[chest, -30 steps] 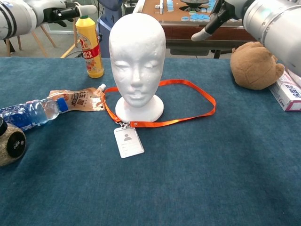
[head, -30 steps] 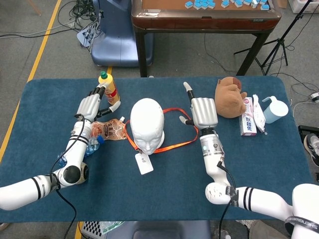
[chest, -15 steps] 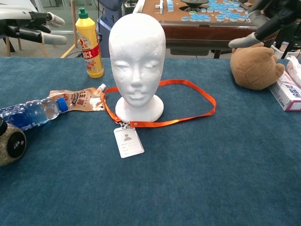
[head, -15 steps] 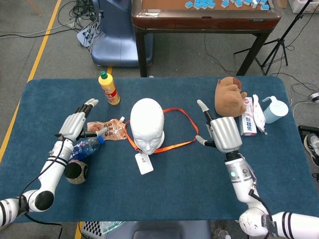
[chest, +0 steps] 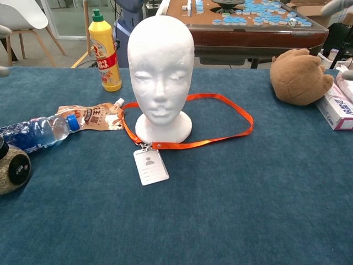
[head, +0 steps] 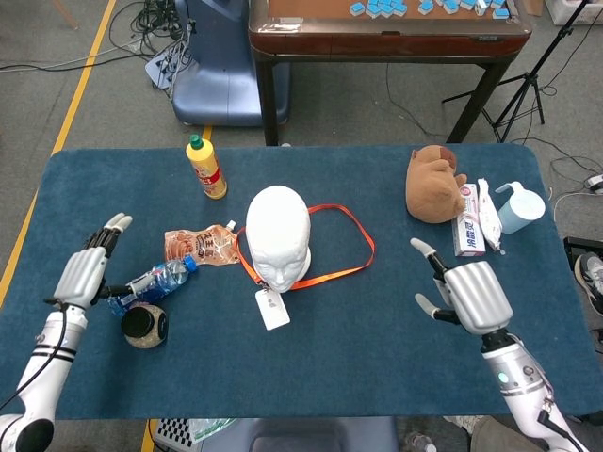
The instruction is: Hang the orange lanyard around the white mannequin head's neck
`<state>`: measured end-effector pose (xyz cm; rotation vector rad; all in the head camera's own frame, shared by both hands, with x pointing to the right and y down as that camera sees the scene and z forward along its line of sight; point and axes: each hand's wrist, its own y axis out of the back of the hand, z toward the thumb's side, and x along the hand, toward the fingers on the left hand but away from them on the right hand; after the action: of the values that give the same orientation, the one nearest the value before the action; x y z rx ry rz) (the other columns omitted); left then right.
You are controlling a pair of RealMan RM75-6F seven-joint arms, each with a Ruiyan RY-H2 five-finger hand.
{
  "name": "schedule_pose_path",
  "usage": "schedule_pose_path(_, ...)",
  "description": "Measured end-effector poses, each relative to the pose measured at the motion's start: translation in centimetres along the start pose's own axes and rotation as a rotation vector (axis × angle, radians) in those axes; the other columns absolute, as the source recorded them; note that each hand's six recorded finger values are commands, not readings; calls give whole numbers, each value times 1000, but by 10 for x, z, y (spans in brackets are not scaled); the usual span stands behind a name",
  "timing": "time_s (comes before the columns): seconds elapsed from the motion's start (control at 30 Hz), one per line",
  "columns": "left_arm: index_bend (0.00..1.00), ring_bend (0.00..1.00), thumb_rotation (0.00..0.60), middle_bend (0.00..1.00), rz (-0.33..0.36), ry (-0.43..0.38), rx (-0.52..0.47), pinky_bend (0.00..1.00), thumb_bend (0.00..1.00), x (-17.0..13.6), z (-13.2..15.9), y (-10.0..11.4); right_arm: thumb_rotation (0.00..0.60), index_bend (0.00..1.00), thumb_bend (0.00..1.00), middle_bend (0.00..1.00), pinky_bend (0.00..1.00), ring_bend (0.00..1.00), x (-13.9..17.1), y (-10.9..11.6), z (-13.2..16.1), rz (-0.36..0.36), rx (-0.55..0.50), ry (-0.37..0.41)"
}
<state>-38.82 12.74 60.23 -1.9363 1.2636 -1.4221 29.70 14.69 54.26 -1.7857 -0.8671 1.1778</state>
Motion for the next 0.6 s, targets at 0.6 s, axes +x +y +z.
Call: schedule_pose_path(0.6,0,0,600,19,24,130,69,113,145,-65,-74,4,597,226,564,978,1000,1000,20,-60,11,287,51,87)
